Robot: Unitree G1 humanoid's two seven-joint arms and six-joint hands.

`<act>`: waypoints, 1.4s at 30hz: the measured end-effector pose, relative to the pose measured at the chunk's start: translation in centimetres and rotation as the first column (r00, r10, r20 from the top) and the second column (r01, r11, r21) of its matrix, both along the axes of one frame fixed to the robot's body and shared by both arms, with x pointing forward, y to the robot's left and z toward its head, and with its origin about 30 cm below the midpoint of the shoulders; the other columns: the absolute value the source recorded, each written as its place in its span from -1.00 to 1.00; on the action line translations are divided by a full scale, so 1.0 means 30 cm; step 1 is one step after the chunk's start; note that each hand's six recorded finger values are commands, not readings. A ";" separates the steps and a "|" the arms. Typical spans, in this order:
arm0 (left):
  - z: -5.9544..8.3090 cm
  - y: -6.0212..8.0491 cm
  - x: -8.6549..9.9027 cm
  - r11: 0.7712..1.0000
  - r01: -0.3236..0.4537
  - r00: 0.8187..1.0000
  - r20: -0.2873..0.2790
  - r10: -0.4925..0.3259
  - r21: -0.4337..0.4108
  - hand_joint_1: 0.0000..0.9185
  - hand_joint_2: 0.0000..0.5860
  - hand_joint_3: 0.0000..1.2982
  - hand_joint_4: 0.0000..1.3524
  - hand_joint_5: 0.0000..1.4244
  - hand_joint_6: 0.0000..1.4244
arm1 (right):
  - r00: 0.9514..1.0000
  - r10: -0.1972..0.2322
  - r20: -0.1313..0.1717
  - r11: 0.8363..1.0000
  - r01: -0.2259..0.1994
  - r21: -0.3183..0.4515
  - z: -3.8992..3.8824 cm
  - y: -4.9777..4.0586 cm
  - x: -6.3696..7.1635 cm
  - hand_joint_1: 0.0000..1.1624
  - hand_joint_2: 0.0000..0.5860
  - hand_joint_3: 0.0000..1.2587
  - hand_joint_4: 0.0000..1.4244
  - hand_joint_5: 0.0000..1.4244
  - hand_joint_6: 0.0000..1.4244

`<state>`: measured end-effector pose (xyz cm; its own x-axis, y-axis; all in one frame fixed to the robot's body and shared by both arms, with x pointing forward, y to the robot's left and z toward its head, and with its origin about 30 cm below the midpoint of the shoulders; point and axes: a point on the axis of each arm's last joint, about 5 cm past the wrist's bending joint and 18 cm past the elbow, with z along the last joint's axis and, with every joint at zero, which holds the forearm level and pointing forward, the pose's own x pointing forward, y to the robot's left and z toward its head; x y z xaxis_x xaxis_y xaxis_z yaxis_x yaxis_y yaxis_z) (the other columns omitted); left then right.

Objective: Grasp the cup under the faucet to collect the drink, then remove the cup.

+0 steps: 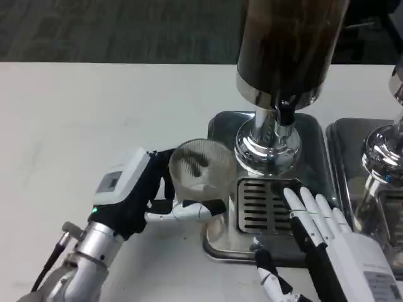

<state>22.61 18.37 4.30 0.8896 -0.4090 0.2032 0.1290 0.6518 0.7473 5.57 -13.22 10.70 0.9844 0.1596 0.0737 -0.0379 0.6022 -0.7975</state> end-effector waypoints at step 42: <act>0.055 -0.215 0.148 0.968 0.203 0.967 -0.185 -0.174 0.148 -0.73 -0.69 -0.40 -0.46 -0.46 -0.61 | 0.992 -0.117 0.046 0.993 0.116 0.015 0.054 0.038 -0.074 -0.37 0.65 -0.90 -1.00 -1.00 -1.00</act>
<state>27.06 11.93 5.96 0.8085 -0.5878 -0.0282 0.3718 0.4730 0.7988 3.34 -12.08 12.30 0.9917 0.0429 0.1211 0.0700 0.6099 -0.7894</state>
